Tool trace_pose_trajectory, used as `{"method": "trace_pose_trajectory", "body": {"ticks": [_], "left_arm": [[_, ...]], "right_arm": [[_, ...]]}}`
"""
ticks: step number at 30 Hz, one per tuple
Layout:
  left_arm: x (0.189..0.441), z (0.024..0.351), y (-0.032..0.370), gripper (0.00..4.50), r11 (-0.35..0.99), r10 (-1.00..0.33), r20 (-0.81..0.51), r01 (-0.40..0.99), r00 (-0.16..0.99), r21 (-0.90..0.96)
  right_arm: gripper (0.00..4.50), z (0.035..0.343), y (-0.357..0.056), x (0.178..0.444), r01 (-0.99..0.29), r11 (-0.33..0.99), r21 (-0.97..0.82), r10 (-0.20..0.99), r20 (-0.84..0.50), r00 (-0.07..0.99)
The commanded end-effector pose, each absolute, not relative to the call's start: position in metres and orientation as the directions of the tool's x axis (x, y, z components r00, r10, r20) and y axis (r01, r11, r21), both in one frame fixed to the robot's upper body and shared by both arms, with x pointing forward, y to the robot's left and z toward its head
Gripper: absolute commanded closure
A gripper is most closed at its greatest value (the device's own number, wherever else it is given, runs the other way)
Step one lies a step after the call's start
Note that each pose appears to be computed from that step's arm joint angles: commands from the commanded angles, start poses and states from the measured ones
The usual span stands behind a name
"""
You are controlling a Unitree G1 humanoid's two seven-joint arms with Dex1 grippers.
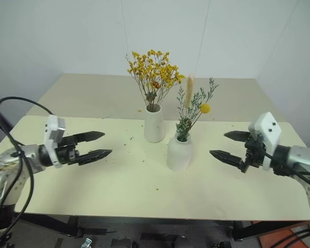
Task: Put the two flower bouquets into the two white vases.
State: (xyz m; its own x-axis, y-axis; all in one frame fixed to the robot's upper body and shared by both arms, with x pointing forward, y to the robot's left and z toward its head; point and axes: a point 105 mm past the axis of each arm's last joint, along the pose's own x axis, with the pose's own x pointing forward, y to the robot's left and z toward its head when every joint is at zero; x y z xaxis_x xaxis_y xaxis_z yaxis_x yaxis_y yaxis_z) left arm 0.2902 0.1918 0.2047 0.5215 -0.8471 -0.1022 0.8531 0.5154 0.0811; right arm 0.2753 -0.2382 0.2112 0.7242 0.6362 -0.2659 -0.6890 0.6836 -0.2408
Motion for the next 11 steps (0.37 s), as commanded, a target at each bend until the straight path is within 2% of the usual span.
{"method": "trace_pose_trajectory", "body": {"ticks": [1, 5, 11], "left_arm": [[0.283, 0.226, 0.193, 0.03, 0.5, -0.85, -0.076, 0.844, 0.521, 0.193], [0.285, 0.235, 0.195, 0.03, 0.539, -0.836, -0.01, 0.825, 0.548, 0.171], [0.284, 0.229, 0.19, 0.03, 0.531, -0.842, -0.021, 0.836, 0.539, 0.139]], "right_arm": [[0.0, 0.235, -0.249, 0.268, -0.632, 0.699, -0.334, 0.599, -0.21, 0.773], [0.0, 0.24, -0.249, 0.268, -0.592, 0.727, -0.348, 0.572, -0.169, 0.803], [0.0, 0.246, -0.243, 0.256, -0.568, 0.735, -0.371, 0.57, -0.117, 0.814]]}}
